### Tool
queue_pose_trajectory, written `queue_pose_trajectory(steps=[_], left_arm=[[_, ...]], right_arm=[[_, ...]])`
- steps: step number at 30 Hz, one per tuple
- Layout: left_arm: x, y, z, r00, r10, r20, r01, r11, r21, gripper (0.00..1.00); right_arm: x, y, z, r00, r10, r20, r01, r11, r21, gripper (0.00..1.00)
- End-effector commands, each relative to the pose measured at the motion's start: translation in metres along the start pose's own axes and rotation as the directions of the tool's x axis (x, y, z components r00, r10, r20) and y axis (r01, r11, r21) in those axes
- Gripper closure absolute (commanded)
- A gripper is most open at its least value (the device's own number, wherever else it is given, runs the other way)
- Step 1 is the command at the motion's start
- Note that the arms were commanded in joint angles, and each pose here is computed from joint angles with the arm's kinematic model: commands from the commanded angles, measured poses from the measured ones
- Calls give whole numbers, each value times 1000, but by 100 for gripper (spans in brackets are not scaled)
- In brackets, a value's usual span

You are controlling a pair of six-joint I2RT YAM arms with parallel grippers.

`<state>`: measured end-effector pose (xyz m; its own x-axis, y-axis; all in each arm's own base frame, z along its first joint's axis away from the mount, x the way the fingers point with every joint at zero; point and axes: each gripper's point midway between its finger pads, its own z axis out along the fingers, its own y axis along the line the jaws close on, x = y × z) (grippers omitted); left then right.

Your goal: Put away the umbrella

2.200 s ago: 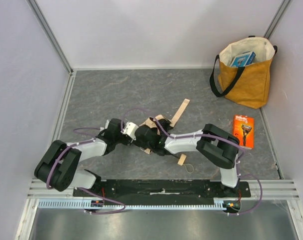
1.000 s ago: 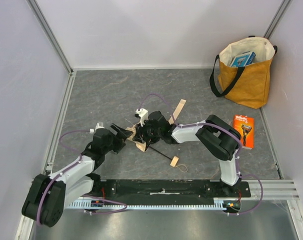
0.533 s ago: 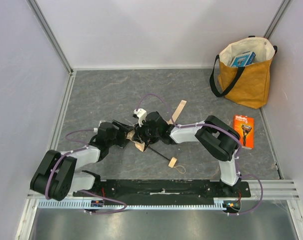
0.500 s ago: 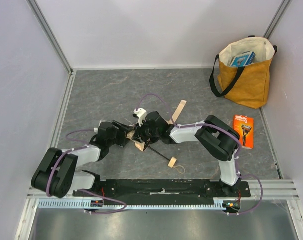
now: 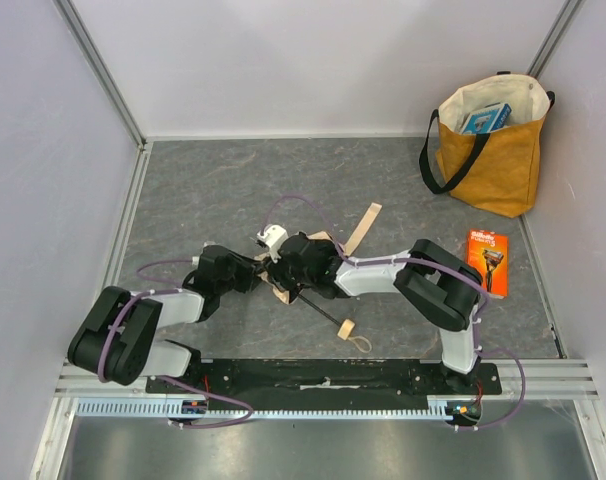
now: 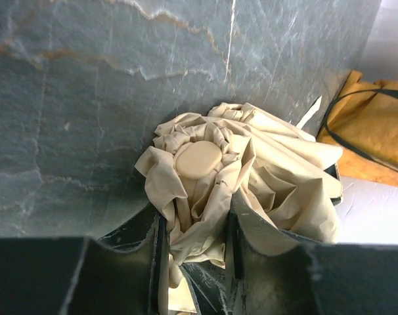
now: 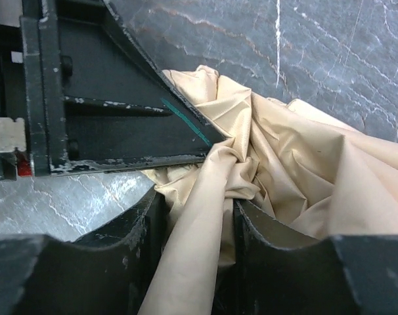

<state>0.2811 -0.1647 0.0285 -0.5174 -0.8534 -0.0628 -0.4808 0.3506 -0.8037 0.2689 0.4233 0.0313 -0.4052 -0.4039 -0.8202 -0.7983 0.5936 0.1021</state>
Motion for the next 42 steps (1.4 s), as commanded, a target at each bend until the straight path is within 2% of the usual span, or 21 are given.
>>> queue_pose_trajectory(steps=[1, 7, 11, 14, 19, 21, 24, 27, 28, 30, 32, 34, 35, 36, 37, 38, 39, 40, 42], left_arm=[[13, 72, -15, 999, 7, -51, -22, 954, -298, 98], [15, 60, -27, 997, 3, -81, -31, 939, -341, 98], [22, 58, -32, 992, -21, -128, -32, 918, -395, 98], [28, 60, -35, 985, -47, -167, -32, 898, -439, 98], [30, 59, -41, 982, -41, -187, -51, 884, -465, 98], [27, 57, -43, 984, -28, -178, -60, 882, -468, 98], [24, 54, -44, 985, -6, -175, -77, 883, -463, 98], [25, 53, -43, 983, -5, -184, -82, 885, -459, 98], [25, 54, -42, 983, -1, -184, -85, 885, -458, 98], [24, 52, -40, 984, 9, -180, -90, 892, -444, 98], [20, 49, -39, 985, 36, -167, -104, 900, -422, 98], [12, 34, -34, 983, 108, -146, -152, 928, -341, 98], [8, 29, -34, 984, 130, -123, -163, 935, -316, 96], [2, 21, -35, 983, 156, -93, -176, 942, -285, 73], [-4, 16, -37, 983, 176, -58, -186, 946, -265, 62], [-11, 12, -40, 980, 198, -14, -195, 948, -250, 39], [-19, 9, -42, 974, 224, 24, -212, 948, -238, 21], [-25, 5, -46, 968, 245, 55, -228, 950, -215, 11], [-35, -1, -52, 961, 255, 105, -235, 957, -168, 9]], right_arm=[[100, -19, -37, 920, -83, -384, 144, 981, 131, 51], [63, -18, -47, 907, -245, -342, 329, 919, 216, 21], [58, -10, -41, 883, -315, -348, 410, 879, 243, 15], [71, -20, -36, 864, -317, -392, 455, 826, 334, 16], [96, -41, -43, 838, -322, -441, 524, 700, 485, 26], [108, -48, -47, 843, -289, -454, 514, 680, 522, 32], [125, -52, -47, 821, -283, -496, 538, 674, 506, 54], [140, -48, -39, 822, -252, -512, 502, 745, 439, 77], [145, -45, -36, 822, -238, -517, 484, 771, 414, 88], [157, -40, -31, 822, -209, -530, 443, 818, 366, 100], [172, -34, -28, 815, -179, -551, 395, 867, 303, 100], [182, -24, -25, 827, -145, -544, 318, 918, 238, 100], [185, -21, -25, 834, -125, -537, 279, 936, 216, 100], [187, -16, -26, 843, -105, -527, 237, 953, 190, 100], [191, -14, -29, 846, -74, -528, 187, 969, 163, 100], [190, -10, -26, 863, -39, -504, 124, 983, 136, 100], [194, -8, -29, 866, -12, -500, 74, 992, 105, 100], [194, -6, -30, 869, 15, -495, 28, 996, 81, 100], [192, 0, -32, 875, 66, -480, -61, 998, 26, 100]])
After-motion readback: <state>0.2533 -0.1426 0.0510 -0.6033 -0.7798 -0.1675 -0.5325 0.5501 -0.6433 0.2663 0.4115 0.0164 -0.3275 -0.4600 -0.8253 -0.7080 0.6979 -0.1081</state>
